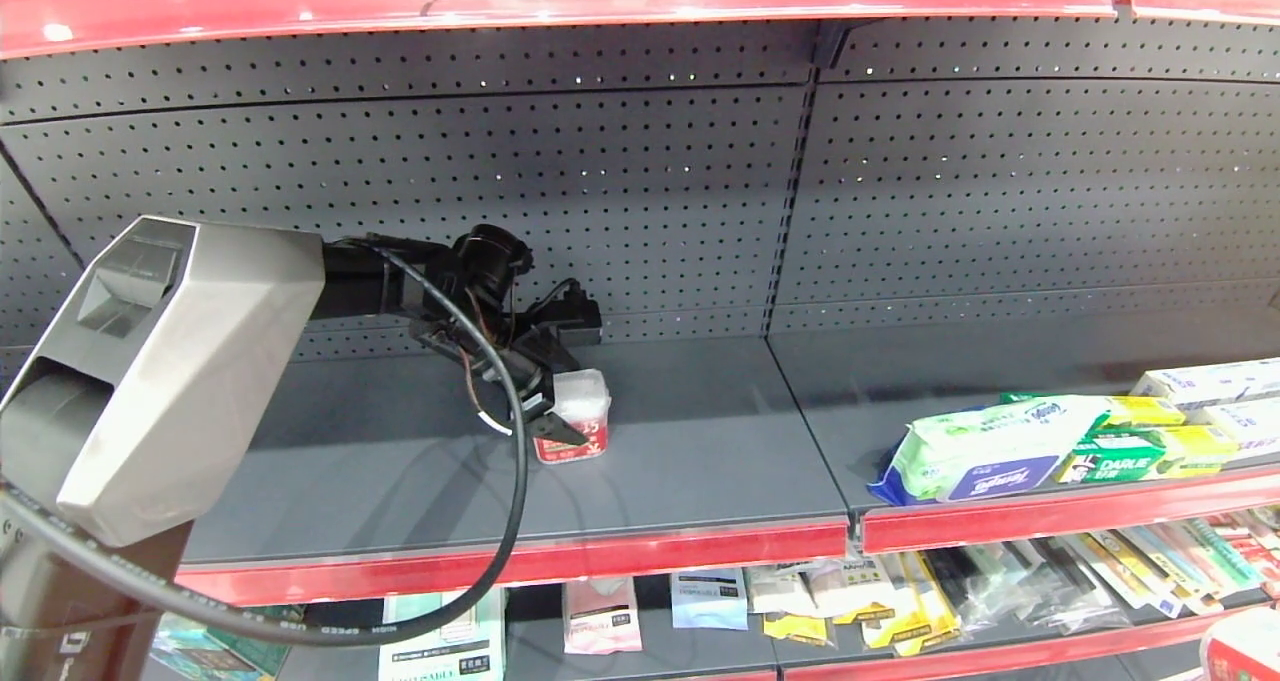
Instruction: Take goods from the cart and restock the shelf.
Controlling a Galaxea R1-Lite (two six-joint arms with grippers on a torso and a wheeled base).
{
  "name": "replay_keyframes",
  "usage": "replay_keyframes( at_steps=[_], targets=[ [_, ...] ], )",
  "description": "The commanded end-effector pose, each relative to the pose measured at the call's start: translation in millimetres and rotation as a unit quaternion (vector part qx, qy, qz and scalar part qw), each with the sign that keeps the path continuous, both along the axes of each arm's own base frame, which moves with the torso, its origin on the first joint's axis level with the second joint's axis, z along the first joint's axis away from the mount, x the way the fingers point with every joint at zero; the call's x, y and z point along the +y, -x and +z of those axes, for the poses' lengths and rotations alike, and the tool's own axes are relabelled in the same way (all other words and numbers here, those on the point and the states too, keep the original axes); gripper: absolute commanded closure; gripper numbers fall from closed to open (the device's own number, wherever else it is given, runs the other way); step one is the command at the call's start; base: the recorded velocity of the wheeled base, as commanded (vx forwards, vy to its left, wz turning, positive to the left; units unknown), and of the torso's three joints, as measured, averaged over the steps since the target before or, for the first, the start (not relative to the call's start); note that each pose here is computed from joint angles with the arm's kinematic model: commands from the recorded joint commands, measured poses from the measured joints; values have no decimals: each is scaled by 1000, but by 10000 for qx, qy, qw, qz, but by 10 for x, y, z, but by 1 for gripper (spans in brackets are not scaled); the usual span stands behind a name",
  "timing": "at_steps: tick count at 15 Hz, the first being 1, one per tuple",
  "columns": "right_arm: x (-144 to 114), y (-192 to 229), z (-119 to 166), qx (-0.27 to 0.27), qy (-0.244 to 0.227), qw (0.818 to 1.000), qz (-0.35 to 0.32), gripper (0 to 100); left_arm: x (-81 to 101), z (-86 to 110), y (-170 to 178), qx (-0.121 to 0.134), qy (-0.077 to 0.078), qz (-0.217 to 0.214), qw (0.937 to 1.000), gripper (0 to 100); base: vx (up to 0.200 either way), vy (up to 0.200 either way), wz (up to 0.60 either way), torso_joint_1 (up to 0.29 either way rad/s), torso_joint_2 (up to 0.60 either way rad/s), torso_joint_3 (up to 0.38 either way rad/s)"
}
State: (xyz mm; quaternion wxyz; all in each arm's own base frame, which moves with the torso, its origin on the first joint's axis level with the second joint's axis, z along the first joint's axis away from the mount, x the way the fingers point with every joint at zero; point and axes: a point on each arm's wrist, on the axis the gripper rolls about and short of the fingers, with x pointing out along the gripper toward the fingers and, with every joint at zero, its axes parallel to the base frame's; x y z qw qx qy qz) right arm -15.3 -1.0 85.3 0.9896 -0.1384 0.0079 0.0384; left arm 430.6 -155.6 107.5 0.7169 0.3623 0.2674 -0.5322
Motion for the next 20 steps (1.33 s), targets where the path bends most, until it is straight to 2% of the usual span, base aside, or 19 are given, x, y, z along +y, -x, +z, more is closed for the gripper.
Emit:
replay_keyframes(
  at_steps=[1,4,5,11,12,14,17,18,20],
  targets=[
    [0,-1,-1,7,4,10000,7,100,-1,9,3,-12,3,-4,10000,0,0,0,0,0,0,0],
    [0,-1,1,-1,3,10000,7,100,-1,6,5,-5,0,-4,10000,0,0,0,0,0,0,0],
    [0,-1,1,-1,3,10000,7,100,0,2,6,-2,-5,-10,10000,100,0,0,0,0,0,0],
    [0,-1,1,-1,3,10000,-1,100,9,-3,11,-15,-30,-49,10000,100,0,0,0,0,0,0],
    [0,-1,1,-1,3,10000,-1,100,12,1,22,16,-33,-53,10000,100,0,0,0,0,0,0],
    [0,-1,1,-1,3,10000,-1,100,39,65,110,265,-93,-112,9995,100,0,0,0,0,0,0],
    [0,-1,1,-1,3,10000,-1,100,98,175,148,257,10,-110,9996,100,0,0,0,0,0,0],
    [0,-1,1,-1,3,10000,-1,100,182,232,222,314,37,-93,9995,100,0,0,0,0,0,0],
    [0,-1,1,-1,3,10000,-1,100,227,221,362,452,49,-237,9987,100,0,0,0,0,0,0]
  ],
)
